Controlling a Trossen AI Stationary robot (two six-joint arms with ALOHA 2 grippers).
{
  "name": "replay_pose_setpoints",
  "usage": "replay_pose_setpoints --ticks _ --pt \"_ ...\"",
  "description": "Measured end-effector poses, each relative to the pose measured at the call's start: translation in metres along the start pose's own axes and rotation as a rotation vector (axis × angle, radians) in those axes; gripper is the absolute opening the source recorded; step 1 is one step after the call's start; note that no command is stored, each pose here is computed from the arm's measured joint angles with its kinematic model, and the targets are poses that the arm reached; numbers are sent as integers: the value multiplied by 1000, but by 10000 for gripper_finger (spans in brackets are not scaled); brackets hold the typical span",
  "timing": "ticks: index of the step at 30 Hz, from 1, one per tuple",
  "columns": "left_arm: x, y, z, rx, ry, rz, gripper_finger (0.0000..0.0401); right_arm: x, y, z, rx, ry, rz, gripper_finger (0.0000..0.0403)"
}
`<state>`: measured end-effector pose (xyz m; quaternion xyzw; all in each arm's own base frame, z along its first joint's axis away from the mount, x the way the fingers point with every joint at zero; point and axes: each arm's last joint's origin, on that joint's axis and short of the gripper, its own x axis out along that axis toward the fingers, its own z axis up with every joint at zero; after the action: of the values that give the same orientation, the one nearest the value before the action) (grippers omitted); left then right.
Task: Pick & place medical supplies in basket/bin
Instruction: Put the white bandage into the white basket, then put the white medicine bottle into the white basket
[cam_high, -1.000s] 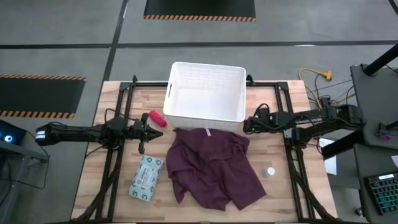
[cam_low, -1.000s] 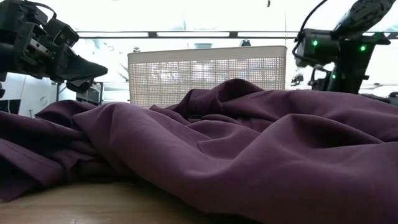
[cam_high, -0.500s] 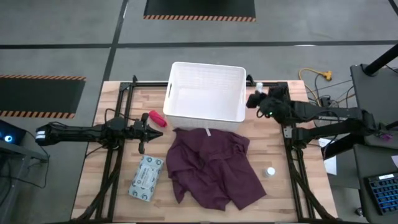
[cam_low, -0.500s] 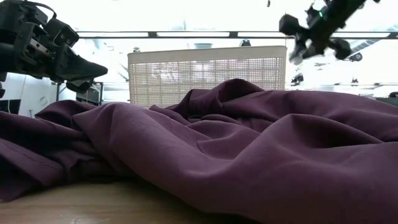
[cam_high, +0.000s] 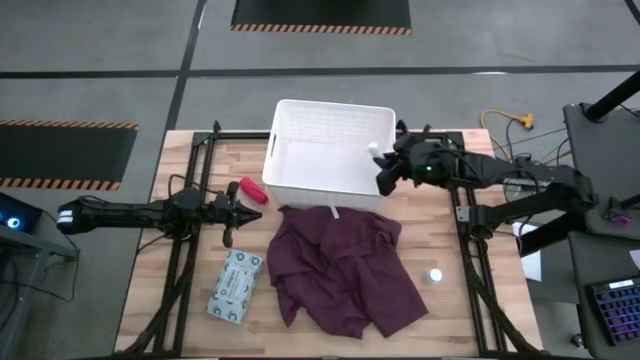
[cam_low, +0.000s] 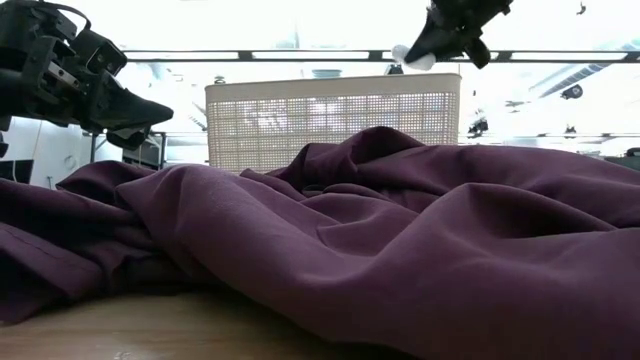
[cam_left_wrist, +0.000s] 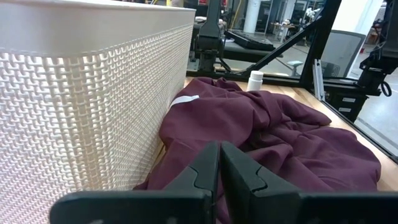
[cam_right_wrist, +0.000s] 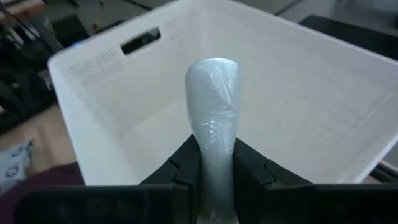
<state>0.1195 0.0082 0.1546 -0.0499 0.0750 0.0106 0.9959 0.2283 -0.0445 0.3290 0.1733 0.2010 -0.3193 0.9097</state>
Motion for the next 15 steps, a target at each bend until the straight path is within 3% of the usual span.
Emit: replay_pose_setpoints --ticks 4,12,15 --pt "0 0 0 0 0 0 0 9 5 1 -29 43 -20 92" --pt "0 0 0 0 0 0 0 14 13 12 -77 140 -54 209" --pt "0 0 0 0 0 0 0 8 17 21 -81 195 14 240"
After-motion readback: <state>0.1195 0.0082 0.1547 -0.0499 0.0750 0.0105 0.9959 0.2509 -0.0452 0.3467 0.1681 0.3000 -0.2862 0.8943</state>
